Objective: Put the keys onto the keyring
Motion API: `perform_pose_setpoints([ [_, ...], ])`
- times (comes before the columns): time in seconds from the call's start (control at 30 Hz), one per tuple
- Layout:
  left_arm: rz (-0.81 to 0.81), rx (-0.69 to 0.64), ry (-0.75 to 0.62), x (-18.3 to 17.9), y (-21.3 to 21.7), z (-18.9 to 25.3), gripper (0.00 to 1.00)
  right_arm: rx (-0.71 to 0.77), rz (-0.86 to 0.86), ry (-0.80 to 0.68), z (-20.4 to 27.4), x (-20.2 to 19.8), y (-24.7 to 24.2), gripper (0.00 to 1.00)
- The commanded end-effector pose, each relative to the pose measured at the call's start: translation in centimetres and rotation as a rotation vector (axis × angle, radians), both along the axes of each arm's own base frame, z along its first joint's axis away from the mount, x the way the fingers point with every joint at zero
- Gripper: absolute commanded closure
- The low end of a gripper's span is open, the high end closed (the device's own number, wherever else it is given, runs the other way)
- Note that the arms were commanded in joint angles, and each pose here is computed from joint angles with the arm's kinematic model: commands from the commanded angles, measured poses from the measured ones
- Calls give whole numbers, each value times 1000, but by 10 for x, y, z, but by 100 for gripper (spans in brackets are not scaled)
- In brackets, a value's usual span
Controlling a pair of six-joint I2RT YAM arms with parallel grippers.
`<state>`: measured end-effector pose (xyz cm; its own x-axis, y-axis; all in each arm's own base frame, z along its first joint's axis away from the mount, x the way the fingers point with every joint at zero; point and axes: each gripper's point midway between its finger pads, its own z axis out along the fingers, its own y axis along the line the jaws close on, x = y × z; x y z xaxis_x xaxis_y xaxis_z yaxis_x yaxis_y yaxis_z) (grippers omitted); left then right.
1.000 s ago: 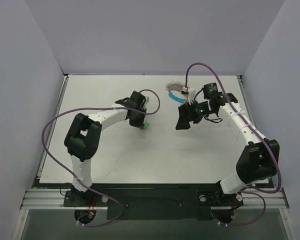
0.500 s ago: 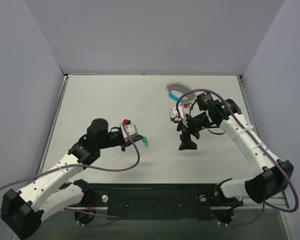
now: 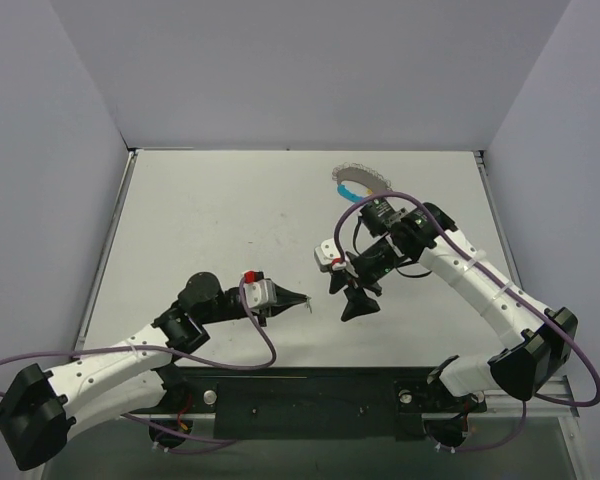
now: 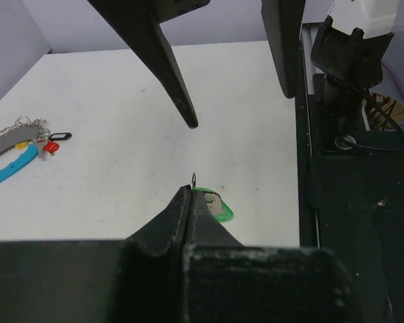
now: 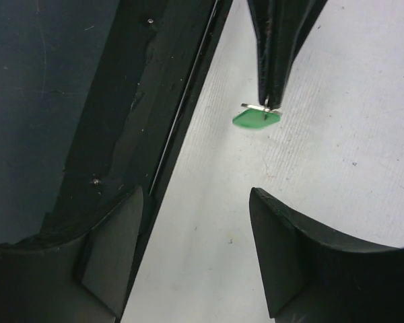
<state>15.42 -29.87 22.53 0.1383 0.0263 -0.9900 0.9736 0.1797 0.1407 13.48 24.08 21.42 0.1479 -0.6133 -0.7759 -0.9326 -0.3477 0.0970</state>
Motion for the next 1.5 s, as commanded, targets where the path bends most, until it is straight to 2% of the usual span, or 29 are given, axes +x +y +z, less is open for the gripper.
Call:
perform_pose_setpoints([
  [0.0,40,-129,-5,-1,-4,22,100,24,-59,20,6,4,7,42],
  [0.13,57,-157,34,0,-6,19,100,19,-135,32,0,14,13,47],
  [0.33,100,-202,173,7,-10,14,100,26,-207,44,-2,25,24,56],
  [0.5,111,-276,243,9,-10,14,100,42,-216,48,0,26,28,59],
  [0.83,91,-341,286,5,-10,16,100,24,-242,55,-12,31,36,71],
  [1.47,85,-344,305,6,-13,14,100,32,-224,63,-10,26,42,82],
])
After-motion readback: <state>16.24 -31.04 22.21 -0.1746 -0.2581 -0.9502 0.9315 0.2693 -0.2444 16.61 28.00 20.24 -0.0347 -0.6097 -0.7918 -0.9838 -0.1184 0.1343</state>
